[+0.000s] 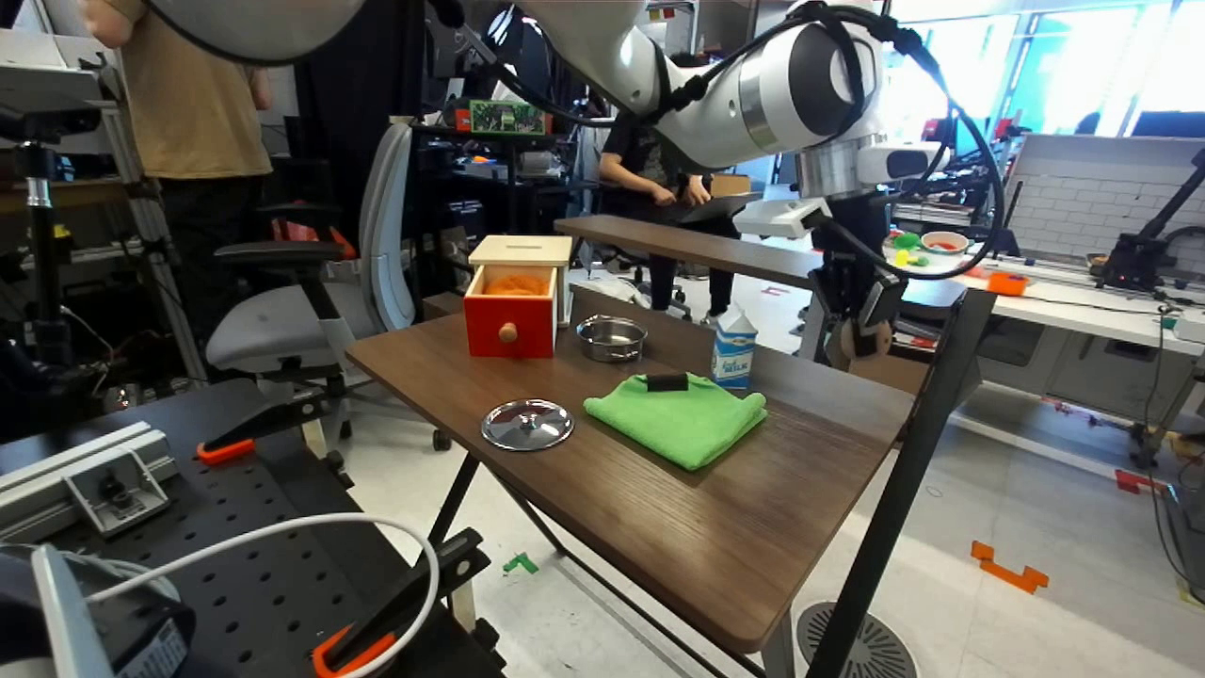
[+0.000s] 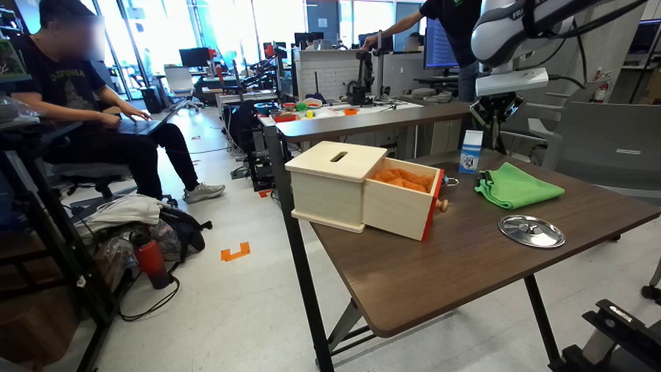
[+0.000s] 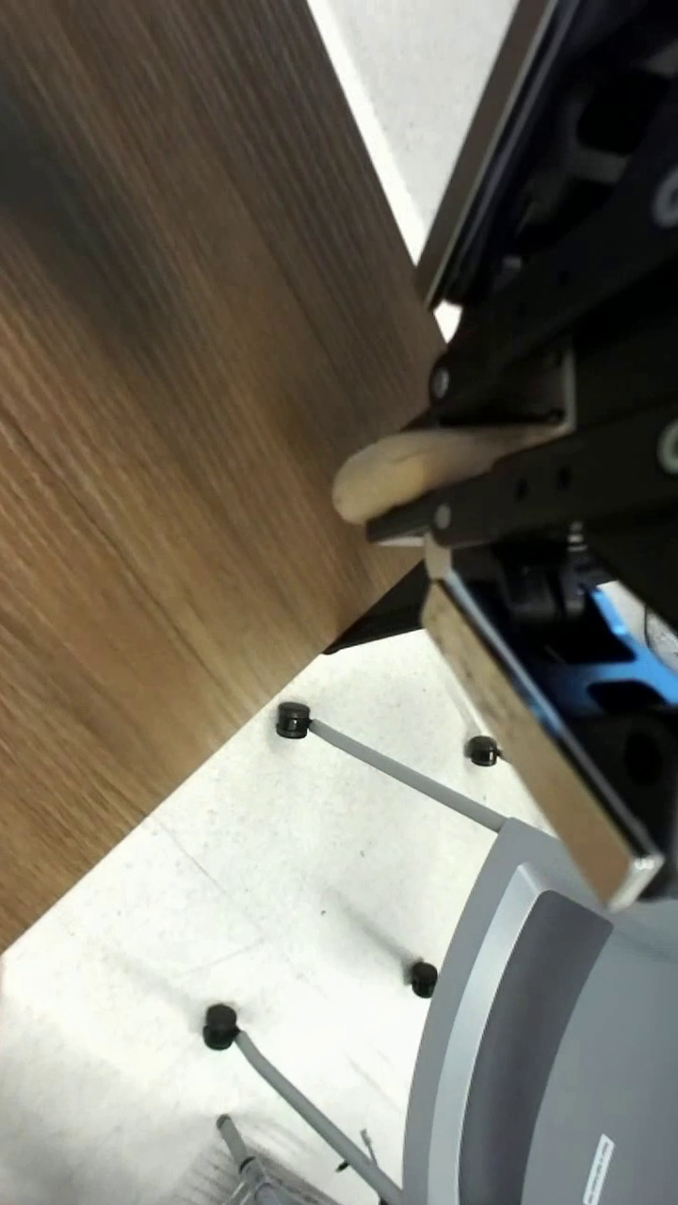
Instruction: Put the brown circular object in the drawer
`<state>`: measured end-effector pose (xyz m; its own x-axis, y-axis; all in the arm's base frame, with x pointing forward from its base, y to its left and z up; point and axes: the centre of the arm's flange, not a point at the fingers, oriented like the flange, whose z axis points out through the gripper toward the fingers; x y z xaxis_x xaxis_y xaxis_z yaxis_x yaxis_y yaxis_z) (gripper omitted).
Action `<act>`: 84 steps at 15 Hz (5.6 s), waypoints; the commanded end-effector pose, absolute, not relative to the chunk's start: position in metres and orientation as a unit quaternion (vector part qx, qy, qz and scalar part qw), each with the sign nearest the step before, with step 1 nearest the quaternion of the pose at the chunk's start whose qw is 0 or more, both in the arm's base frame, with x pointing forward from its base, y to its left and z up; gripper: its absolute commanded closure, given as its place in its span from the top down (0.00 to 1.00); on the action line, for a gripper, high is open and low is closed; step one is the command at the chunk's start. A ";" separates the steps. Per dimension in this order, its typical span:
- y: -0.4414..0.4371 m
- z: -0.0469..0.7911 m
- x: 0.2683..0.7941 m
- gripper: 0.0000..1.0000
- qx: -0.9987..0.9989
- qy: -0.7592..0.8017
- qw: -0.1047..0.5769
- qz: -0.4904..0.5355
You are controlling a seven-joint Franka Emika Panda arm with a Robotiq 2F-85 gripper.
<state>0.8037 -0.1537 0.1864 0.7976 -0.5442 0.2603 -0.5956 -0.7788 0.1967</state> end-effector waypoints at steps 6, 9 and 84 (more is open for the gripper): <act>-0.125 0.255 0.740 0.03 0.963 -0.219 0.138 0.074; -0.106 0.258 0.734 0.03 0.969 -0.196 0.138 0.060; 0.224 0.241 0.562 1.00 0.965 -0.005 0.137 0.224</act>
